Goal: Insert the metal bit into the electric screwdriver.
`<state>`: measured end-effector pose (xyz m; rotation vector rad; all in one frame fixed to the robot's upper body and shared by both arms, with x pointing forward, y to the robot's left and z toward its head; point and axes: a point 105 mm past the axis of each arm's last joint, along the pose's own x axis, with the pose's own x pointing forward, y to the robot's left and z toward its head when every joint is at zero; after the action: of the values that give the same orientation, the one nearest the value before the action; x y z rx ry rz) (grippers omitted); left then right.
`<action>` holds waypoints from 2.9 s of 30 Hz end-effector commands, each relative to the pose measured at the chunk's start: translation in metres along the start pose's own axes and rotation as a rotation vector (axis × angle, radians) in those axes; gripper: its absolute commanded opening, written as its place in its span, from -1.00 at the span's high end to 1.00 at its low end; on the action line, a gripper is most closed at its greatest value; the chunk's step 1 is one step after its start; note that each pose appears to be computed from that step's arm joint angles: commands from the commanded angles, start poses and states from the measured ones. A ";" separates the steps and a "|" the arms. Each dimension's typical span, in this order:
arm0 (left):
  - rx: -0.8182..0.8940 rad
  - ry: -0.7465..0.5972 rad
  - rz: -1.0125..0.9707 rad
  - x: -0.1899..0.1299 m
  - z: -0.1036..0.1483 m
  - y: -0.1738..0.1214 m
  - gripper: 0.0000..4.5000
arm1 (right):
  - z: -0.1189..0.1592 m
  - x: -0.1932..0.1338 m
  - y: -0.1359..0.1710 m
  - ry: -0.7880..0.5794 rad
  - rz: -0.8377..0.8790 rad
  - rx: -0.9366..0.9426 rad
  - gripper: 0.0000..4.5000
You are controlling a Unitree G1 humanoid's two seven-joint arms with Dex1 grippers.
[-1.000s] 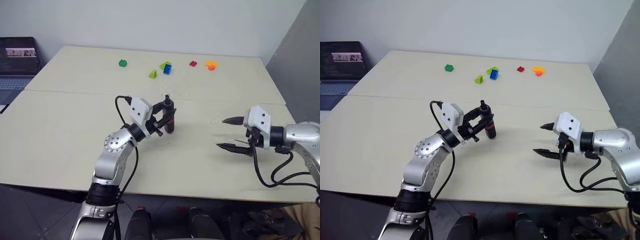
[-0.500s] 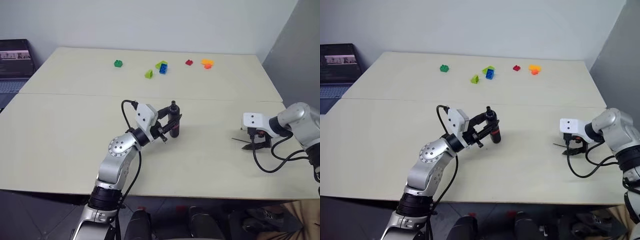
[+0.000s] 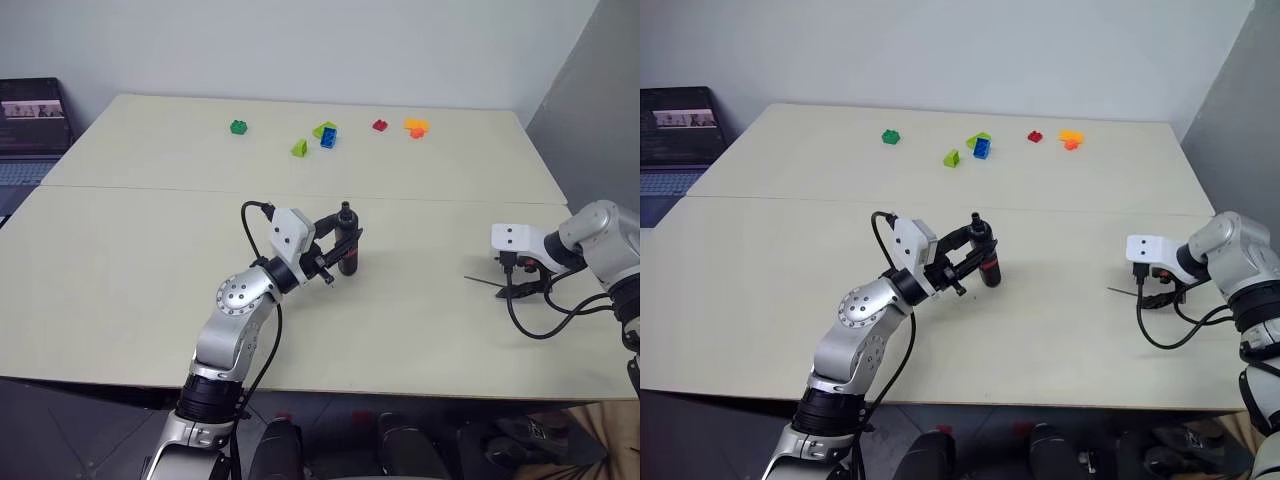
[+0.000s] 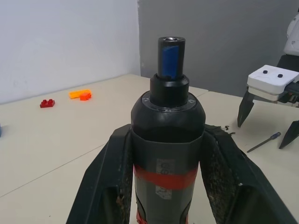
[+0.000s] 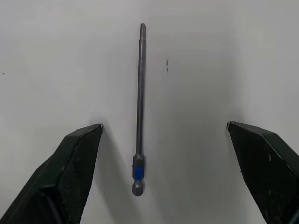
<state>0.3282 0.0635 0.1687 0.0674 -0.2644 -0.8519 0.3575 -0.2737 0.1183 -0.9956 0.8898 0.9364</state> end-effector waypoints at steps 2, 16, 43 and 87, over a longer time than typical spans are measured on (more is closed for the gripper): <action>0.046 -0.091 -0.008 0.004 0.025 -0.002 0.27 | -0.012 0.001 0.003 0.056 0.034 0.035 -0.65; 0.062 -0.097 0.007 0.004 0.029 0.002 0.27 | -0.007 0.010 0.002 0.055 0.053 0.047 0.71; 0.119 -0.156 0.260 0.013 0.038 0.032 0.27 | 0.182 -0.101 -0.041 -1.158 -0.280 0.063 1.00; -0.031 -0.031 -0.158 0.013 0.028 -0.009 0.27 | 0.229 -0.129 0.038 -1.482 0.129 0.106 1.00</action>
<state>0.3296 0.0558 0.1758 0.0487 -0.1990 -0.9635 0.3298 -0.0762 0.2811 0.0403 -0.2276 1.3237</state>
